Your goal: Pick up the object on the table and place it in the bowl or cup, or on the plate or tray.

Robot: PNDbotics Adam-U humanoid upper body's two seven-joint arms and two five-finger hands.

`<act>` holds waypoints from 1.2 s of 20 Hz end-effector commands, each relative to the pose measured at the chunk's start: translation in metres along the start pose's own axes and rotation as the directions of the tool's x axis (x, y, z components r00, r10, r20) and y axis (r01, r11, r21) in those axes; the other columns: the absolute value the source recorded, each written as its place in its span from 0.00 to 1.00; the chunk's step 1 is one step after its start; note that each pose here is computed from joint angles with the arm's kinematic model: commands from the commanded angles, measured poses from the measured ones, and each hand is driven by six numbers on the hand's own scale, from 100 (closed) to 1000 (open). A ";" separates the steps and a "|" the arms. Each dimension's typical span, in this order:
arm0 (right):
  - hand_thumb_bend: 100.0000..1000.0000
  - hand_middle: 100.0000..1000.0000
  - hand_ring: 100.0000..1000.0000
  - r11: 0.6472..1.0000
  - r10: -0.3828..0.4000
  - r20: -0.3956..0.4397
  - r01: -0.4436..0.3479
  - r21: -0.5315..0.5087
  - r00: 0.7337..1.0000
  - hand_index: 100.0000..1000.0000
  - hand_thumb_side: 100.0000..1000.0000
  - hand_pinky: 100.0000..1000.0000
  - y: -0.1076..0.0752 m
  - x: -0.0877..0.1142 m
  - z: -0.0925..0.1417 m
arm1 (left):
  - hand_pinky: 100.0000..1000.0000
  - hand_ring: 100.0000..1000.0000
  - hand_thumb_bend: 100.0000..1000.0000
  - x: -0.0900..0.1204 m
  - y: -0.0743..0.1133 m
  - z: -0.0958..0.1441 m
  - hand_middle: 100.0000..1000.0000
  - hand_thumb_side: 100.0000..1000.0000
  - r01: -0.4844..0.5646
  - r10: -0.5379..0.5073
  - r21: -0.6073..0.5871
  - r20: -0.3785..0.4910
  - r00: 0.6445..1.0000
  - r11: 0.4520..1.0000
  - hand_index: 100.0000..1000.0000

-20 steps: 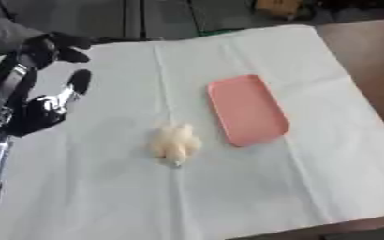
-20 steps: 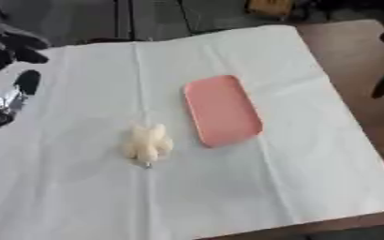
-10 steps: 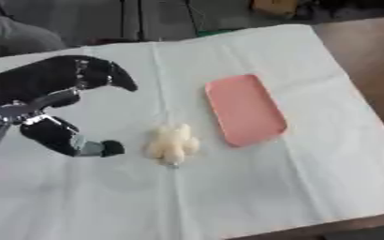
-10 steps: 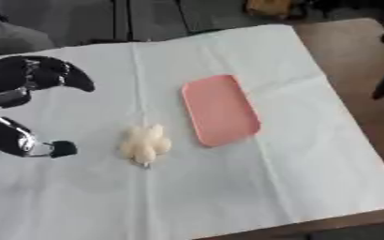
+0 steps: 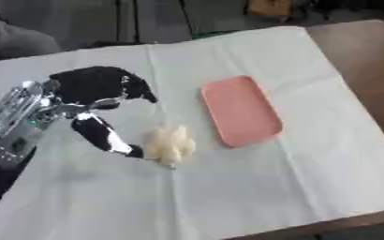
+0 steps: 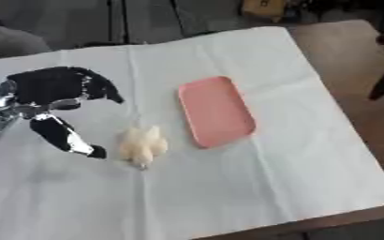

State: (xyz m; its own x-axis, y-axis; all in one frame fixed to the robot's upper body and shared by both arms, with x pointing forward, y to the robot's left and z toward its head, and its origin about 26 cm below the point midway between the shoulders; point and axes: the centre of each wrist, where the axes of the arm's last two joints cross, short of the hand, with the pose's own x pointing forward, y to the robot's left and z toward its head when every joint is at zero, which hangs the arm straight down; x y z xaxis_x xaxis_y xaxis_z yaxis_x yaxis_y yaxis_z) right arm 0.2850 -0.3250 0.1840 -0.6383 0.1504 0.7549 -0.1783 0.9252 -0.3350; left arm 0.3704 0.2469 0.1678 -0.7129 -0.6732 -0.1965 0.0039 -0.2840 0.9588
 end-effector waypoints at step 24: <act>0.00 0.72 0.32 1.000 0.011 0.018 -0.011 0.017 1.000 0.65 0.67 0.31 -0.002 0.005 -0.003 | 0.84 0.82 0.60 0.001 -0.028 -0.035 0.76 0.68 0.009 -0.006 -0.023 0.117 0.993 1.000 0.87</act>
State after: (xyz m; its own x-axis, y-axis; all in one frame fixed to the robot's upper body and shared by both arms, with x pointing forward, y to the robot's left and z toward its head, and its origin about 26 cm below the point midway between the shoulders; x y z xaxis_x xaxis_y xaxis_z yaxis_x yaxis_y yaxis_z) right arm 0.2850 -0.3249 0.1839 -0.6393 0.1483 0.7545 -0.1822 0.9240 -0.3361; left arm 0.3912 0.2313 0.1222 -0.7886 -0.5956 -0.1530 0.0443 -0.3032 0.9519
